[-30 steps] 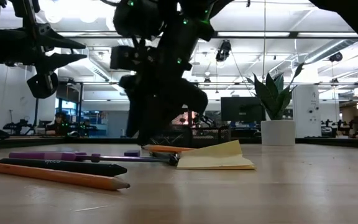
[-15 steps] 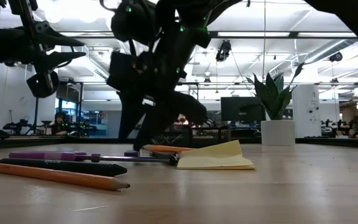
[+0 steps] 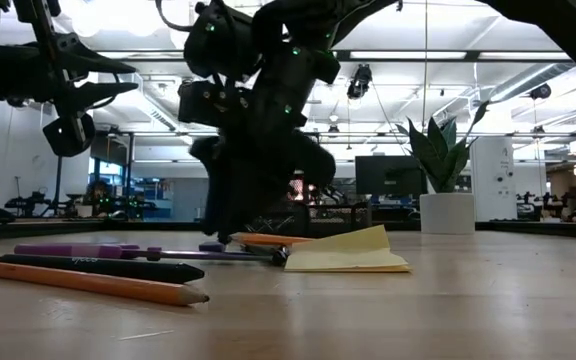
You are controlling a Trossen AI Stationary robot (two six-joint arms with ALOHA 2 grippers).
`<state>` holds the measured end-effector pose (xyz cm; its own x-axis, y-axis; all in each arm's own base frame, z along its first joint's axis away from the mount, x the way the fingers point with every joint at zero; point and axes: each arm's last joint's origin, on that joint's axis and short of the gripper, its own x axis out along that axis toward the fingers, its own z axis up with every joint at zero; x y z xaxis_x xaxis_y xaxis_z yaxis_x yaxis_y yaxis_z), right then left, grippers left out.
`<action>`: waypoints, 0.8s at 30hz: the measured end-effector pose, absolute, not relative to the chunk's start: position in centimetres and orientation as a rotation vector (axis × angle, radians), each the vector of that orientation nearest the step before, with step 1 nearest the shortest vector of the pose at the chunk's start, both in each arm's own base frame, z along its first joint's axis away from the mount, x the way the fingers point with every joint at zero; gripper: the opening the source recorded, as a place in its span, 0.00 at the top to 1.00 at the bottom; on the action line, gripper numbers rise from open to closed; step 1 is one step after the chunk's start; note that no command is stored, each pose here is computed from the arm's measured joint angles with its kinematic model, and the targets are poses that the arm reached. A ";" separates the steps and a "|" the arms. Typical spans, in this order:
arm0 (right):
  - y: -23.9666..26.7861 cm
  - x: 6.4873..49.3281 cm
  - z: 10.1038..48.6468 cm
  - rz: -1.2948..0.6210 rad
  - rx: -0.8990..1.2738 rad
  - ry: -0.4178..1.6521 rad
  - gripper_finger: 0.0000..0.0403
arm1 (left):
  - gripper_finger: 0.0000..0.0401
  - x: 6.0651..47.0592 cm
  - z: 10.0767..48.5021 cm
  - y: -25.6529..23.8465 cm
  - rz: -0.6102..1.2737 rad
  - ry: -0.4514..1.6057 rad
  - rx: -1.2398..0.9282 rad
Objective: Pick and place office supplies into organizer
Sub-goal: Put the blue eraser into the desk organizer
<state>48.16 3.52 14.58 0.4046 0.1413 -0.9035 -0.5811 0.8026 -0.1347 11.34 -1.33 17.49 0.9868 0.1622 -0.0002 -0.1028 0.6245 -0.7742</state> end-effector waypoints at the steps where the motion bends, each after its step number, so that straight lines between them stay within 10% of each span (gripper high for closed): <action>1: 3.5 48.0 14.5 0.467 -0.410 1.083 0.65 | 0.84 11.3 17.5 -1.3 0.152 -0.072 -0.883; 11: 3.4 48.4 14.7 0.046 -0.182 1.110 0.66 | 0.84 11.3 17.5 -1.3 0.152 -0.072 -0.882; 19: 4.9 49.8 15.0 0.119 -0.323 0.939 0.63 | 0.84 11.3 17.5 -1.3 0.151 -0.072 -0.883; 24: 4.8 49.6 15.1 -0.075 -0.013 0.963 0.62 | 0.84 11.3 17.5 -1.3 0.151 -0.072 -0.883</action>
